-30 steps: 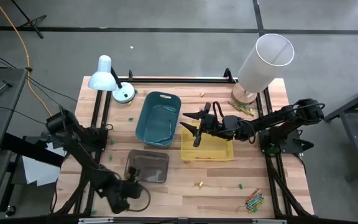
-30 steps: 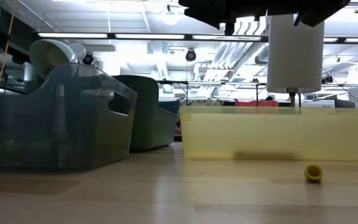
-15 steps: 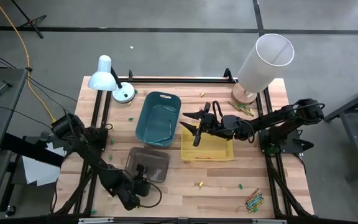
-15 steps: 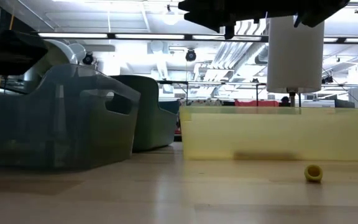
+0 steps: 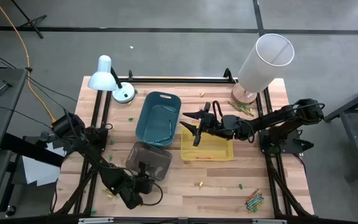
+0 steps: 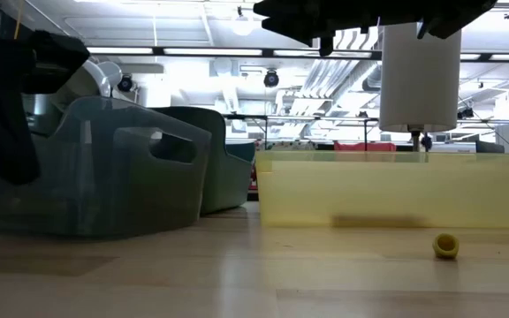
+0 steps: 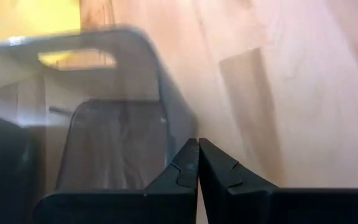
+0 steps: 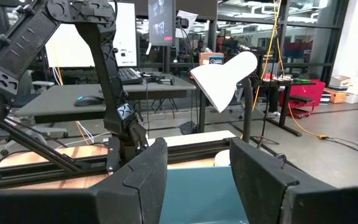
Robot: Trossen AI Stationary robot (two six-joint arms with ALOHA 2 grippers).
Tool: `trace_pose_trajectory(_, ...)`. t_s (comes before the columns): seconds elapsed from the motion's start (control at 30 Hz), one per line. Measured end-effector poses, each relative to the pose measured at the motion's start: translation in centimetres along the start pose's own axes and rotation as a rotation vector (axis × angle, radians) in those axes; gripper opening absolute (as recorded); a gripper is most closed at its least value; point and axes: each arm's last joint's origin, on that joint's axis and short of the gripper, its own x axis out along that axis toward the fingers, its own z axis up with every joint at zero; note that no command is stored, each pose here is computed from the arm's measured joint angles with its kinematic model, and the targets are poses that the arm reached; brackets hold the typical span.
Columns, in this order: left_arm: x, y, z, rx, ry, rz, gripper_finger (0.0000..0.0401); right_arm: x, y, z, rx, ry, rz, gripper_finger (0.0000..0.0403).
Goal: Sort crayons
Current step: Put the orange crayon into the yellow bin
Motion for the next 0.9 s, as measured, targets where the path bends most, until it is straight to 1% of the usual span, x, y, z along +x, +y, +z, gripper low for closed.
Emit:
trace_pose_trajectory(0.1, -1.1, -0.5, 0.2, 0.034, 0.013, -0.068, 0.0, 0.0, 0.0, 0.0, 0.0, 0.0, 0.0, 0.0167)
trace_pose_trajectory(0.17, -2.4, -0.9, 0.3, 0.051, 0.05, -0.128, 0.0, 0.0, 0.0, 0.0, 0.0, 0.0, 0.0, 0.0167)
trace_pose_trajectory(0.23, -4.0, -1.0, 0.1, 0.058, 0.104, -0.152, 0.0, 0.0, 0.0, 0.0, -0.006, 0.0, -0.001, 0.0167)
trace_pose_trajectory(0.33, -6.2, -0.9, -0.3, 0.021, 0.168, -0.182, 0.0, 0.0, 0.0, 0.0, -0.011, -0.004, -0.001, 0.0167)
trace_pose_trajectory(0.4, -7.0, -0.8, -1.0, -0.02, 0.218, -0.193, 0.0, 0.0, 0.0, 0.1, -0.011, -0.006, -0.001, 0.0167)
trace_pose_trajectory(0.47, -7.2, -1.0, -1.7, -0.047, 0.246, -0.205, 0.0, 0.0, 0.0, 0.1, -0.013, -0.007, -0.001, 0.0167)
trace_pose_trajectory(0.63, -6.8, -1.1, -3.2, -0.025, 0.283, -0.198, 0.0014, 0.0, 0.0, 0.1, -0.013, -0.007, 0.0, 0.0167)
trace_pose_trajectory(0.8, -6.7, -0.9, -3.1, 0.028, 0.224, -0.13, 0.0055, 0.0, 0.0, 0.1, -0.015, -0.007, 0.0, 0.0167)
trace_pose_trajectory(0.9, -6.4, -0.9, -3.1, 0.071, 0.226, -0.122, 0.0084, 0.0, 0.0, 0.1, -0.016, -0.007, 0.0, 0.0167)
